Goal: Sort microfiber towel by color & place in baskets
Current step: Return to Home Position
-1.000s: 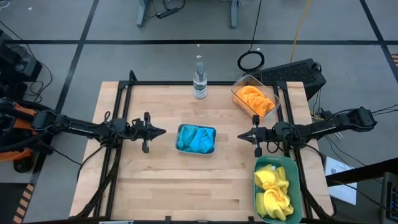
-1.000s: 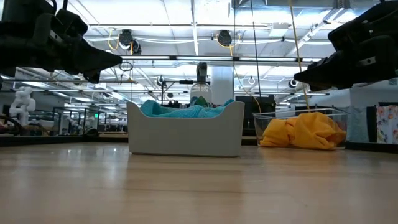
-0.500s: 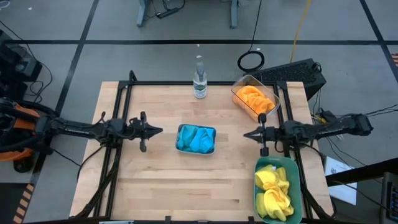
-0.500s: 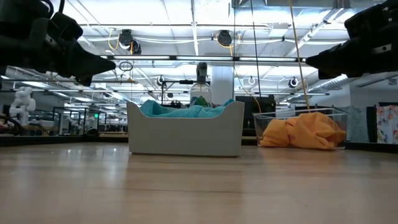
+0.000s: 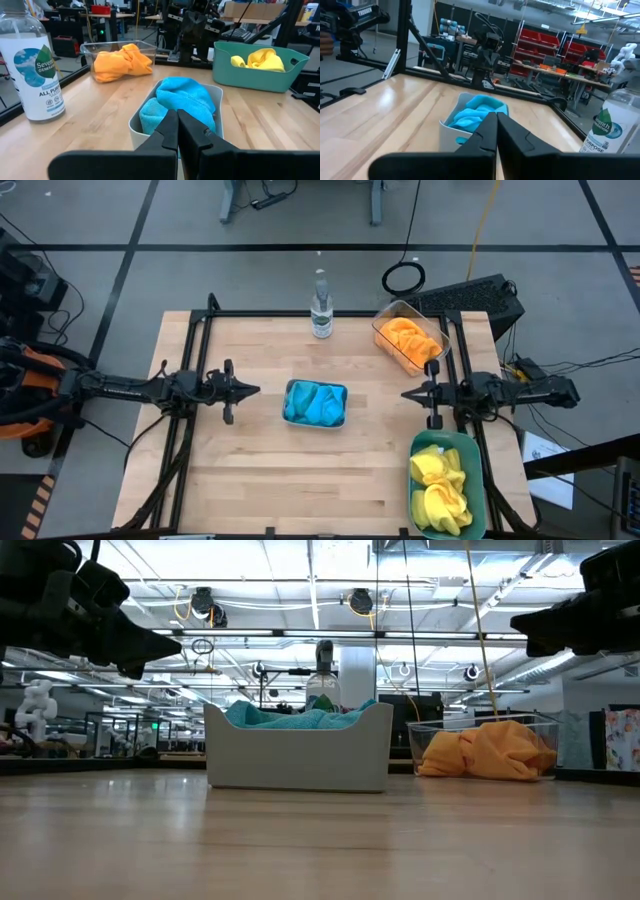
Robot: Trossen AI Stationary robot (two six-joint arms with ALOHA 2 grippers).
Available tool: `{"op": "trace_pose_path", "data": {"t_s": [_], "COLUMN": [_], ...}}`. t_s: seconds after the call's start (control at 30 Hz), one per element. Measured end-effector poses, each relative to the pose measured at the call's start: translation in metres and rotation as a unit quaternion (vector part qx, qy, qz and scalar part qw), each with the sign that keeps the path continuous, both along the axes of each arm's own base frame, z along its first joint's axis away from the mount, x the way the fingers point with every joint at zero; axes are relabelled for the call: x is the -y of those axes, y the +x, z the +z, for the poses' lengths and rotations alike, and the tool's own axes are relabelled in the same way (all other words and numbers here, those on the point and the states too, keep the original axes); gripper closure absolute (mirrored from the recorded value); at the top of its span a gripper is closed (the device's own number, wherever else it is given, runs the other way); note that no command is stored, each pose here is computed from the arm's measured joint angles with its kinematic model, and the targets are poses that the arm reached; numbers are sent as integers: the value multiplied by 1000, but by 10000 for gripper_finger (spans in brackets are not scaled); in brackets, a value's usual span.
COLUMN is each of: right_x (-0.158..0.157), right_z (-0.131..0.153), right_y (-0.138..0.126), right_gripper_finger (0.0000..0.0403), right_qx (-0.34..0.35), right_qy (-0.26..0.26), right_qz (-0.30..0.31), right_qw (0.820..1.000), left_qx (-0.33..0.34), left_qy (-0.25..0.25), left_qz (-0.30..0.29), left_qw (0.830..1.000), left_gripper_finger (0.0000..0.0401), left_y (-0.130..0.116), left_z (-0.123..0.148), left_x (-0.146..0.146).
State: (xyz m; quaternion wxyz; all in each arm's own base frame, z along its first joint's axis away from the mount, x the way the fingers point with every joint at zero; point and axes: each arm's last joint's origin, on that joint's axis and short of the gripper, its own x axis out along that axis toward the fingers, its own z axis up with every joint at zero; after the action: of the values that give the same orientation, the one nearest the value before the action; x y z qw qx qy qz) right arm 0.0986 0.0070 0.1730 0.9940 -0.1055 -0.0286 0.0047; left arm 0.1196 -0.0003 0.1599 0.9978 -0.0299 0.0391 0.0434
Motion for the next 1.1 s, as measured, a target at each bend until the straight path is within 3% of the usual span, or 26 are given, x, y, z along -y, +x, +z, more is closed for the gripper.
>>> {"op": "trace_pose_path", "data": {"t_s": [0.57, 1.1], "right_x": [-1, -1], "right_z": [-2, -2], "right_y": [-2, -2], "right_gripper_finger": [403, 403], "right_qx": [-9, -9], "right_qy": [6, 9], "right_qz": [15, 14], "right_qw": [1000, 1000], "left_qx": [-32, 20], "left_qy": [25, 34], "left_qz": [-4, -28], "left_qw": [999, 999], "left_gripper_finger": [400, 400], "left_y": [-2, -14], "left_z": [-6, 3], "left_x": [0, 1]}}
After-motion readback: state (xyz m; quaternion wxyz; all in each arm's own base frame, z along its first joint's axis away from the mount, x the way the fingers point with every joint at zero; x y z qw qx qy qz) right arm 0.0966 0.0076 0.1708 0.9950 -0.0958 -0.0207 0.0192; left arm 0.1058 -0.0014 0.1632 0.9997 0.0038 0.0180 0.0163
